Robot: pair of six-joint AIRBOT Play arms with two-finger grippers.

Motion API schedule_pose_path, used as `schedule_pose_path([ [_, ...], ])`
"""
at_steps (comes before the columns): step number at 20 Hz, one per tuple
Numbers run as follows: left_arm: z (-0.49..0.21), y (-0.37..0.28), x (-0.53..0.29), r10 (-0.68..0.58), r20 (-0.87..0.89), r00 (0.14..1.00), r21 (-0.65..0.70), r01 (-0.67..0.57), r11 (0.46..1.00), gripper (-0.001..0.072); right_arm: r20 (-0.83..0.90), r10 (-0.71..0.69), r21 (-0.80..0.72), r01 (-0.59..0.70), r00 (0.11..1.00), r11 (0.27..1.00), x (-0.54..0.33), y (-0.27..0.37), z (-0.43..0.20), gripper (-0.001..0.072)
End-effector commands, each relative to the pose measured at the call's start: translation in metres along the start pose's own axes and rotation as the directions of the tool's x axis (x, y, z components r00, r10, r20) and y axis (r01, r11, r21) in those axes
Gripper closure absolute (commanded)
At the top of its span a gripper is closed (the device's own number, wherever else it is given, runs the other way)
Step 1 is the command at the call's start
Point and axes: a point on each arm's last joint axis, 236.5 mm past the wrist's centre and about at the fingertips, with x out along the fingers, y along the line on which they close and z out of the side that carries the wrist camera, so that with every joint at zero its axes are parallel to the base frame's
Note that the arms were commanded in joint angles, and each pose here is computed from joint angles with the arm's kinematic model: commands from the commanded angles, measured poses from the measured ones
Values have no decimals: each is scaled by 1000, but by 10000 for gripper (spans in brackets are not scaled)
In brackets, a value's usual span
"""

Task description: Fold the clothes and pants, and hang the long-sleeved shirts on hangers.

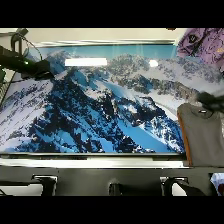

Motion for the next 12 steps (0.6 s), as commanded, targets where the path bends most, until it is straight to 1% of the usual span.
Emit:
schedule_pose_path([
  [1, 1, 0, -30, 57, 86, 995, 98, -65, 993, 691, 125, 324, -299, -276, 938, 913, -29, 146, 17, 677],
  [4, -11, 6, -44, 96, 176, 980, 93, -114, 989, 691, 37, 424, -467, -360, 905, 808, -45, 223, -30, 677],
  [7, -31, 12, -52, 128, 208, 970, 90, -149, 985, 691, -28, 488, -554, -420, 873, 719, -62, 268, -67, 676],
  [10, -28, 25, -70, 198, 264, 944, 97, -230, 968, 691, -53, 515, -586, -444, 856, 678, -70, 285, -83, 676],
  [12, -25, 34, -79, 244, 291, 925, 98, -283, 954, 689, -56, 516, -586, -446, 855, 676, -71, 286, -84, 676],
])
